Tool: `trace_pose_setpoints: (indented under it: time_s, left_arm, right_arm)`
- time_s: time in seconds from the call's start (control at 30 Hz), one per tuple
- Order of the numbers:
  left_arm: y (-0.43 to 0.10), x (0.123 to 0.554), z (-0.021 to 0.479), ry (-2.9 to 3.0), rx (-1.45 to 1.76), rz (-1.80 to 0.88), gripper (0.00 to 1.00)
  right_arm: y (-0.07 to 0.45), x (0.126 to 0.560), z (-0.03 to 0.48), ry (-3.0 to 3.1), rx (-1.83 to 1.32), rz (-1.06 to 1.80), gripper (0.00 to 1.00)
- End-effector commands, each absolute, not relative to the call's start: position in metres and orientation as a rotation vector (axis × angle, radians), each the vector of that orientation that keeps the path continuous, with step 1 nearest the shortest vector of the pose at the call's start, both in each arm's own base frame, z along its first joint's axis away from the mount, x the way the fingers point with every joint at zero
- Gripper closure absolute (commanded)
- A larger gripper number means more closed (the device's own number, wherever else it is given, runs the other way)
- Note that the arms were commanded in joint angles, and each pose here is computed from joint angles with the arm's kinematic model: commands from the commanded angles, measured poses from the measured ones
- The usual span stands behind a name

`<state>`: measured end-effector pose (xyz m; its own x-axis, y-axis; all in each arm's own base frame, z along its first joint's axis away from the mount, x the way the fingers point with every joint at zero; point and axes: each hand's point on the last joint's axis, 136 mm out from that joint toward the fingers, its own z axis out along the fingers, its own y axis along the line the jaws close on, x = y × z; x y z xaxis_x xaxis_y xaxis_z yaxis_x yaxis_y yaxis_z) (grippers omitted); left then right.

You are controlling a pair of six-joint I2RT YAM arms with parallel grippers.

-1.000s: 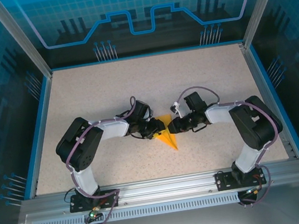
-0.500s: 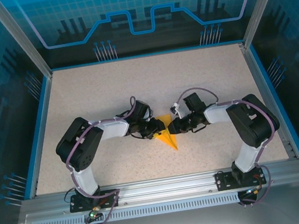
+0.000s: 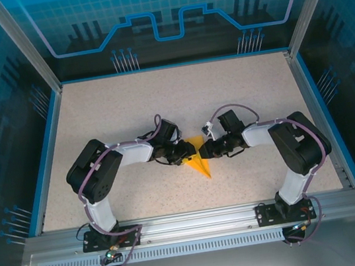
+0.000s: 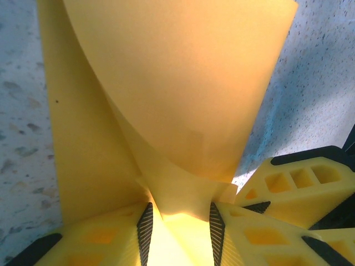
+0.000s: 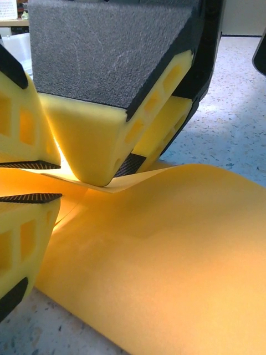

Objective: Fold a paper plane with a square sheet of paper (fold left side to right side)
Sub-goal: Fourth fold the wing at the center of the table.

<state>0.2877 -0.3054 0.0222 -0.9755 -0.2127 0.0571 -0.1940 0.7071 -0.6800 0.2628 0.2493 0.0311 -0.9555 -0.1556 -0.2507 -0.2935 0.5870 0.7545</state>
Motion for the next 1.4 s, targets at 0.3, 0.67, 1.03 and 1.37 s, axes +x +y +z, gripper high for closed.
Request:
trace_pose_setpoints:
  time_s: [0.3,0.67,1.03,1.37]
  left_arm:
    - [-0.295,0.280,0.005,2.947,-0.368,-1.035,0.64]
    - [-0.294,0.279,0.005,2.946,-0.364,-1.025,0.63]
    - [-0.293,0.279,0.007,2.942,-0.358,-1.023,0.61]
    - [-0.292,0.279,0.008,2.942,-0.357,-1.022,0.59]
  right_arm:
    - [0.253,0.256,0.025,2.685,-0.378,1.350,0.83]
    - [0.246,0.258,0.029,2.685,-0.366,1.301,1.00]
    - [0.234,0.259,0.026,2.703,-0.341,1.252,1.00]
    - [0.222,0.259,0.018,2.746,-0.313,1.173,1.00]
